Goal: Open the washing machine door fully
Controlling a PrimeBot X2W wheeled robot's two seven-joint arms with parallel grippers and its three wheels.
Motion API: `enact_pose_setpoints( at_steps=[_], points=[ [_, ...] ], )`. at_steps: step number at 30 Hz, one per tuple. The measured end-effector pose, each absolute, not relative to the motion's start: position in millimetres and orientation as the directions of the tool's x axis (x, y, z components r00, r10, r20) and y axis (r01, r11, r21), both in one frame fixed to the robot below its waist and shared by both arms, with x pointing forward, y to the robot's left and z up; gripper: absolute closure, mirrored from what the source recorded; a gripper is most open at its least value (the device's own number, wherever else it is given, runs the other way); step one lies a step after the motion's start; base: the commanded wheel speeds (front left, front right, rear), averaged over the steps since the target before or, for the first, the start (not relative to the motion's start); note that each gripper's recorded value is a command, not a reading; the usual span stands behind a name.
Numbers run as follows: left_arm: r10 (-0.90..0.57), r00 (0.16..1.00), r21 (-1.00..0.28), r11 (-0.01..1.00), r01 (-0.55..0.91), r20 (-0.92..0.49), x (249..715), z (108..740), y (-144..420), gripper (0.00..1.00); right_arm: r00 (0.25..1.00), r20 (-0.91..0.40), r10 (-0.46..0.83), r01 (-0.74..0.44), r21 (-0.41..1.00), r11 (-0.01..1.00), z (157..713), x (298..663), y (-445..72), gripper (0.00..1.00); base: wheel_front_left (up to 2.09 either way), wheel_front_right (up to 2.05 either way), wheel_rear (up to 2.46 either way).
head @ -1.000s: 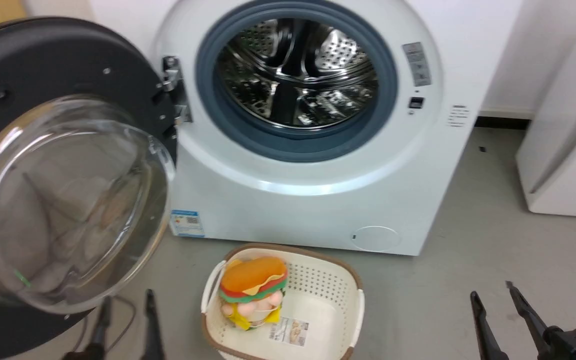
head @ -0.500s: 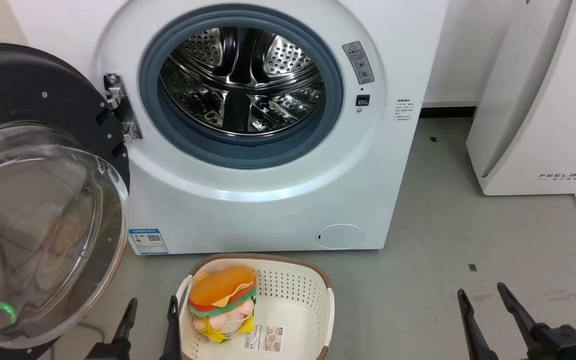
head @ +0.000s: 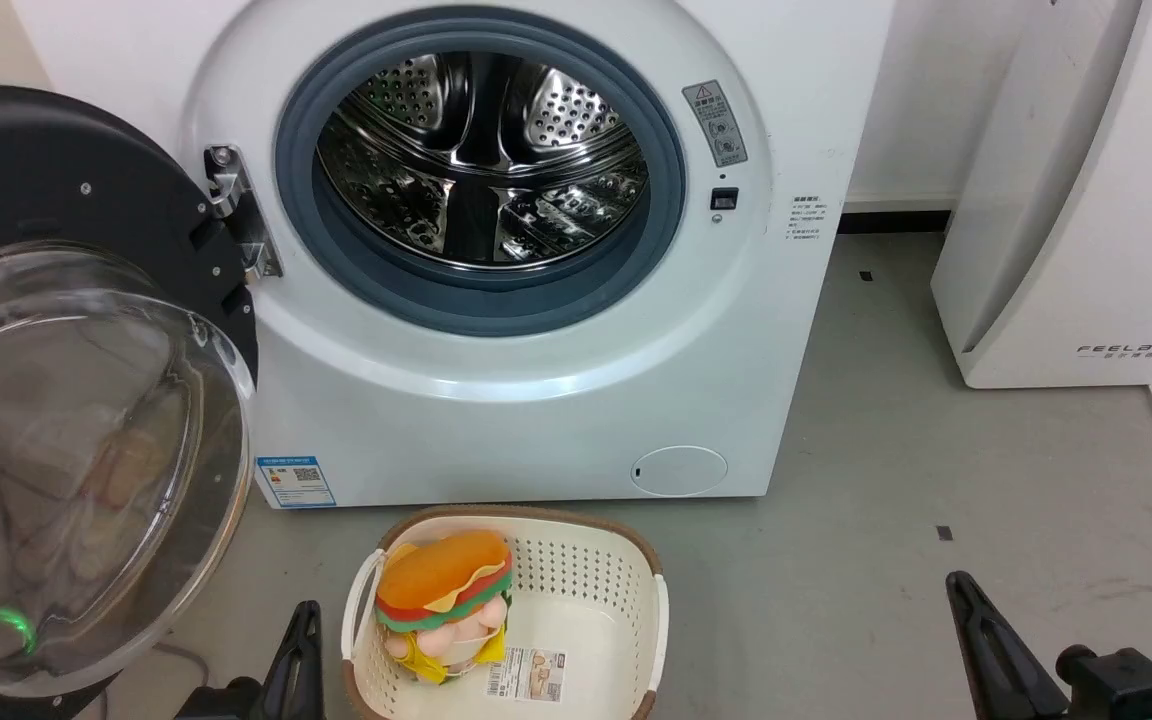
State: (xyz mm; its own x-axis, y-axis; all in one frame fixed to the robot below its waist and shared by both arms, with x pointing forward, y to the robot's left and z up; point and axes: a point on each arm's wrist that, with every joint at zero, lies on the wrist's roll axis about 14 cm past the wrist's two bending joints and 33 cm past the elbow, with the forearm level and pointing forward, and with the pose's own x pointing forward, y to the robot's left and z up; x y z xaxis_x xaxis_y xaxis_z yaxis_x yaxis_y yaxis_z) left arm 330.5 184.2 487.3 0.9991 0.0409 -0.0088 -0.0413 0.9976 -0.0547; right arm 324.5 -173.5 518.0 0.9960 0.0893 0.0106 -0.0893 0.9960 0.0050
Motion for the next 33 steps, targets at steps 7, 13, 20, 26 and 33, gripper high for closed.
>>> enact_pose_setpoints(
  at_steps=[7,13,20,26,33],
  points=[
    [0.038,0.999,-0.048,0.998,-0.038,-0.013,331,487,184,1.0,0.996,0.001,0.09,-0.09,0.005,0.996,516,325,-173,1.0,0.0,0.0,0.0],
    [0.031,0.999,-0.045,0.999,-0.031,-0.019,332,487,183,1.0,0.996,-0.007,0.091,-0.091,0.006,0.996,514,326,-173,1.0,0.0,0.0,0.0],
    [0.029,0.999,-0.04,0.999,-0.03,-0.014,336,491,183,1.0,0.996,-0.001,0.094,-0.094,0.004,0.996,516,330,-172,1.0,0.0,0.0,0.0],
    [0.029,1.0,-0.037,0.999,-0.029,-0.012,338,493,183,1.0,0.995,-0.005,0.096,-0.096,-0.002,0.995,516,332,-172,1.0,0.0,0.0,0.0],
    [0.024,1.0,-0.033,0.999,-0.024,-0.015,340,494,181,1.0,0.995,-0.008,0.098,-0.098,-0.006,0.995,516,335,-171,1.0,0.0,0.0,0.0]
  ],
)
